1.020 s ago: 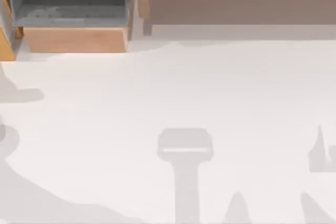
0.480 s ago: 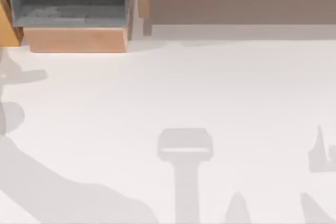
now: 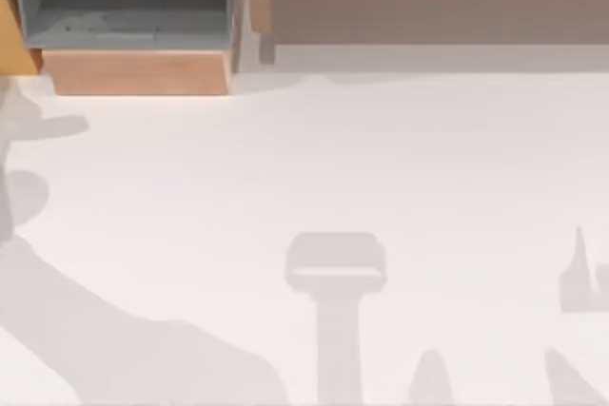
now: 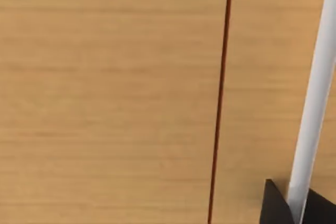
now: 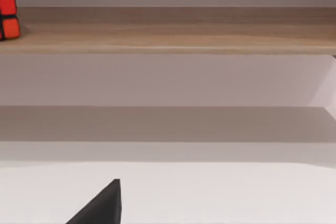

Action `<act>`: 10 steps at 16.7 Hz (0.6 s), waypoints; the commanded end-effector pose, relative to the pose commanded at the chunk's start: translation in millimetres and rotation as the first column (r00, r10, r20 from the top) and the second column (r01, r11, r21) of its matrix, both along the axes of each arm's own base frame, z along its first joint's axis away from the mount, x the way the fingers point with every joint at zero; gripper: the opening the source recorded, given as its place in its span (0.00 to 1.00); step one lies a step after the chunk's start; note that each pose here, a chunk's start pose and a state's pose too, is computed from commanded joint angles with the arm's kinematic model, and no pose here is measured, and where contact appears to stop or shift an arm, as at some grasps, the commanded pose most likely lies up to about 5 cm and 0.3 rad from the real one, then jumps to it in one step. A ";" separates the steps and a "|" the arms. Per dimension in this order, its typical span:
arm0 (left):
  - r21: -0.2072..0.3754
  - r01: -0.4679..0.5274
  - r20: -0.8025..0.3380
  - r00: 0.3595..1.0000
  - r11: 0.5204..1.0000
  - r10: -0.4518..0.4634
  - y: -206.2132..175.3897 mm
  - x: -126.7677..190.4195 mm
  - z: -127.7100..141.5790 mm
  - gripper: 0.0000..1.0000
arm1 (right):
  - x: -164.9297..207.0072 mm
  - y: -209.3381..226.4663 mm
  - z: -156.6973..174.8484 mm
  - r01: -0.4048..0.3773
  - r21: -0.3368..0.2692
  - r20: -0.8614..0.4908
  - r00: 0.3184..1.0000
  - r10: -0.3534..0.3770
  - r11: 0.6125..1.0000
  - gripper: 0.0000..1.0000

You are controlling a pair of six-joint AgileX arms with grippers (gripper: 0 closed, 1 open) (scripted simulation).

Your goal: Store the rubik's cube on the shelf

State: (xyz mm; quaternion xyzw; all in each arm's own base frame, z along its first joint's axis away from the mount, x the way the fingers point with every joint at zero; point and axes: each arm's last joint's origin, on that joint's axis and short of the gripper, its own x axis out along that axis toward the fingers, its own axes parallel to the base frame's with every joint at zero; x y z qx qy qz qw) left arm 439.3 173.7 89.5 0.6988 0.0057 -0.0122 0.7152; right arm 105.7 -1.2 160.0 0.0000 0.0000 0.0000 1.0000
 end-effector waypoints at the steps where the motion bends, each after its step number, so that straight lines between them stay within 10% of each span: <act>1: 0.000 0.000 0.000 1.000 1.000 0.000 0.0 0.0 0.0 0.15 | 0.0 0.0 0.0 0.000 0.000 0.000 1.000 0.000 1.000 1.00; 10: 0.000 0.000 0.000 1.000 1.000 0.000 0.0 0.0 0.0 0.83 | 0.0 0.0 0.0 0.000 0.000 0.000 1.000 0.000 1.000 1.00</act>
